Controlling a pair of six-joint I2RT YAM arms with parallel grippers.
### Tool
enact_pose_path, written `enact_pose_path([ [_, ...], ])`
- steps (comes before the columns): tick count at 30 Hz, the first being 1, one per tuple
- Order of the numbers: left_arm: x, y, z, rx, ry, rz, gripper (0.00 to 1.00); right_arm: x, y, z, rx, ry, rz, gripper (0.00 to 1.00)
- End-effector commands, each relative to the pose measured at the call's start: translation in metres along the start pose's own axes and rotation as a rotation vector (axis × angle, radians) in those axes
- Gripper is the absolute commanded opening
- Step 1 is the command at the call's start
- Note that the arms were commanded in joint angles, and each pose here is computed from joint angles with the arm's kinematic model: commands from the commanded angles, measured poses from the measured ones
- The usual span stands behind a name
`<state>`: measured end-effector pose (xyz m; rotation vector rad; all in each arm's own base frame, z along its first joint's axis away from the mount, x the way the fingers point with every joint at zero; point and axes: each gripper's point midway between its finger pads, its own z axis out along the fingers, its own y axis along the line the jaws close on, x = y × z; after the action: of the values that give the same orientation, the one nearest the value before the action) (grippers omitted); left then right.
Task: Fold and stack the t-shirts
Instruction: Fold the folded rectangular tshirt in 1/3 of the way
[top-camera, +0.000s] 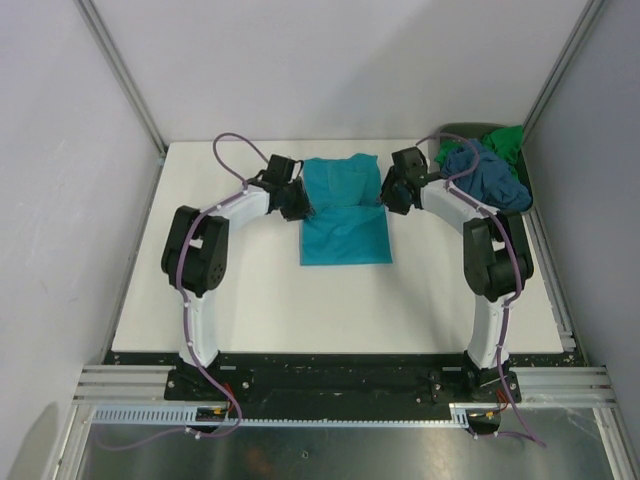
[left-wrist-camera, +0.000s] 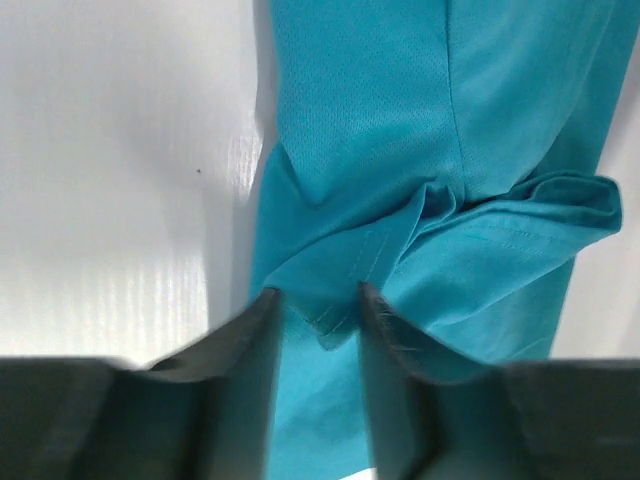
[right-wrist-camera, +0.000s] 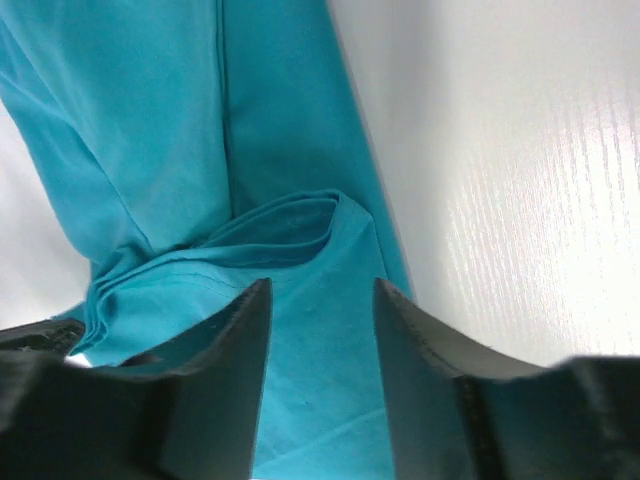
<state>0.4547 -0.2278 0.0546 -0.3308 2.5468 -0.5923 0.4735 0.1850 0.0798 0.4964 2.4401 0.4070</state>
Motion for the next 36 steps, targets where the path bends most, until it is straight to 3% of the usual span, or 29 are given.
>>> enact_pose_path([
  [1,-0.037,-0.011,-0.016,0.042,-0.092,0.079,0.51,-0.027,0.014,-0.014,-0.041,-0.062,-0.038,0.55],
  [4,-0.047,-0.015,-0.035,0.052,-0.134,0.116,0.66,-0.030,0.013,-0.022,-0.037,-0.069,-0.062,0.59],
  [7,-0.047,-0.020,-0.047,0.066,-0.147,0.134,0.64,-0.021,0.015,-0.027,-0.044,-0.057,-0.088,0.52],
  [11,-0.030,-0.027,-0.051,0.092,-0.117,0.162,0.43,0.002,0.024,-0.026,-0.070,-0.018,-0.139,0.35],
  [14,-0.016,-0.033,-0.044,0.113,-0.075,0.181,0.20,0.016,0.029,-0.018,-0.080,0.009,-0.164,0.29],
  [18,-0.003,-0.033,-0.029,0.123,-0.025,0.179,0.04,0.032,0.034,-0.004,-0.110,0.062,-0.172,0.25],
  [24,-0.009,-0.032,-0.003,0.129,0.000,0.194,0.00,0.029,0.039,0.019,-0.110,0.080,-0.195,0.27],
  [36,-0.030,0.013,0.050,0.059,0.022,0.128,0.04,0.018,0.006,0.049,-0.003,0.118,-0.140,0.48],
])
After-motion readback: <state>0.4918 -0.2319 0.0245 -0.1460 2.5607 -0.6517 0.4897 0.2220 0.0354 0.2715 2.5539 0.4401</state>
